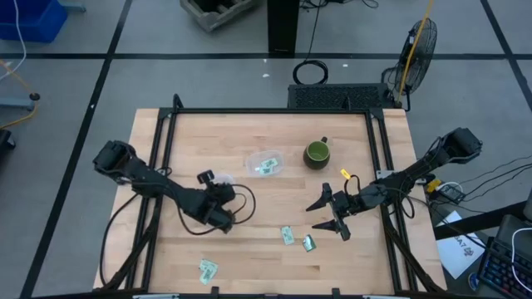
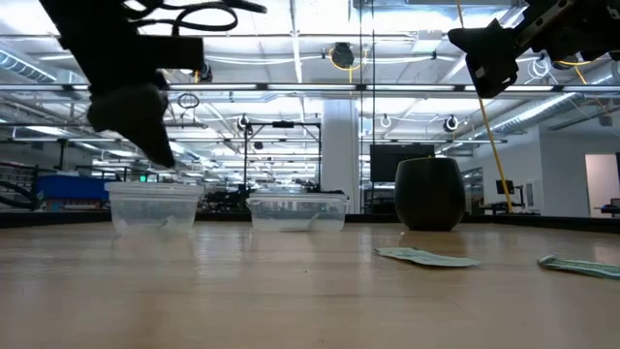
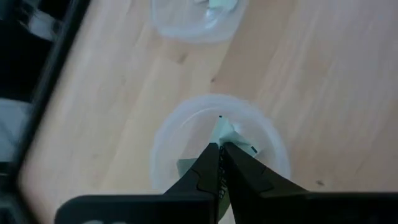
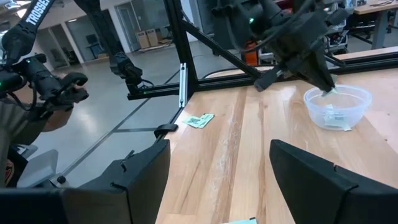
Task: Pick and place Stevia / Truvia into bins
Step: Put the stevia packet into the round container, then put the truvia packet into the oval container
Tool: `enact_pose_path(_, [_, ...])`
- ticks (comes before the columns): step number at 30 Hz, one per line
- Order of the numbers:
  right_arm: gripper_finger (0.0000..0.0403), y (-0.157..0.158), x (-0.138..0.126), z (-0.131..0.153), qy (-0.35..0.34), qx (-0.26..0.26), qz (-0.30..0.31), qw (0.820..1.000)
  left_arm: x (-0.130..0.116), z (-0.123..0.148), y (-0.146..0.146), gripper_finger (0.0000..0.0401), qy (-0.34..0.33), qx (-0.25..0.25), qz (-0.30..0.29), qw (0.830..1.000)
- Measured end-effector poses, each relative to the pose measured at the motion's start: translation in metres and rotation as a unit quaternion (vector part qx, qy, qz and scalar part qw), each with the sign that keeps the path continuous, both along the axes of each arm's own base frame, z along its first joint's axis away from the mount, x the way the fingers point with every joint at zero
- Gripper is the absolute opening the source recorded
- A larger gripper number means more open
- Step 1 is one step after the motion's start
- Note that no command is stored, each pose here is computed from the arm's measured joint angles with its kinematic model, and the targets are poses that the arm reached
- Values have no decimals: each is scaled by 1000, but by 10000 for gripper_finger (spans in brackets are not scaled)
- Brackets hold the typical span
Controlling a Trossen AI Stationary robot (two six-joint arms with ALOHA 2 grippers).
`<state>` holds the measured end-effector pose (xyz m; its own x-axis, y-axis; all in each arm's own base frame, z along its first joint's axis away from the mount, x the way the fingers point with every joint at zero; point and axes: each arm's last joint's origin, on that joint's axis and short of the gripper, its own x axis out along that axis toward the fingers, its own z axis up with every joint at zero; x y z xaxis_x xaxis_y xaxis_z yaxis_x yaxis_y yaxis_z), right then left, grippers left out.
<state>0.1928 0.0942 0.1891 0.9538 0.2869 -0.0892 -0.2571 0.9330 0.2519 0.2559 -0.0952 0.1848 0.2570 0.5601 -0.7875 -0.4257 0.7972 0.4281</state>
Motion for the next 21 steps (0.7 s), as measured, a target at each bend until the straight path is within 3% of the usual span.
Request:
enact_pose_path(5, [267, 0, 0, 0, 1, 1, 0, 1000, -2, 0, 9, 63, 17, -7, 34, 999])
enact_pose_path(11, [267, 0, 0, 0, 1, 1, 1, 1000, -2, 0, 13, 152, 6, -2, 56, 998])
enact_pose_path(16, [267, 0, 0, -2, 11, -4, 4, 1000, 7, 0, 9, 210, -32, -19, 39, 999])
enact_pose_path(21, [267, 1, -1, -11, 45, -19, 13, 999, 29, 4, -1, 235, -111, -62, -18, 992])
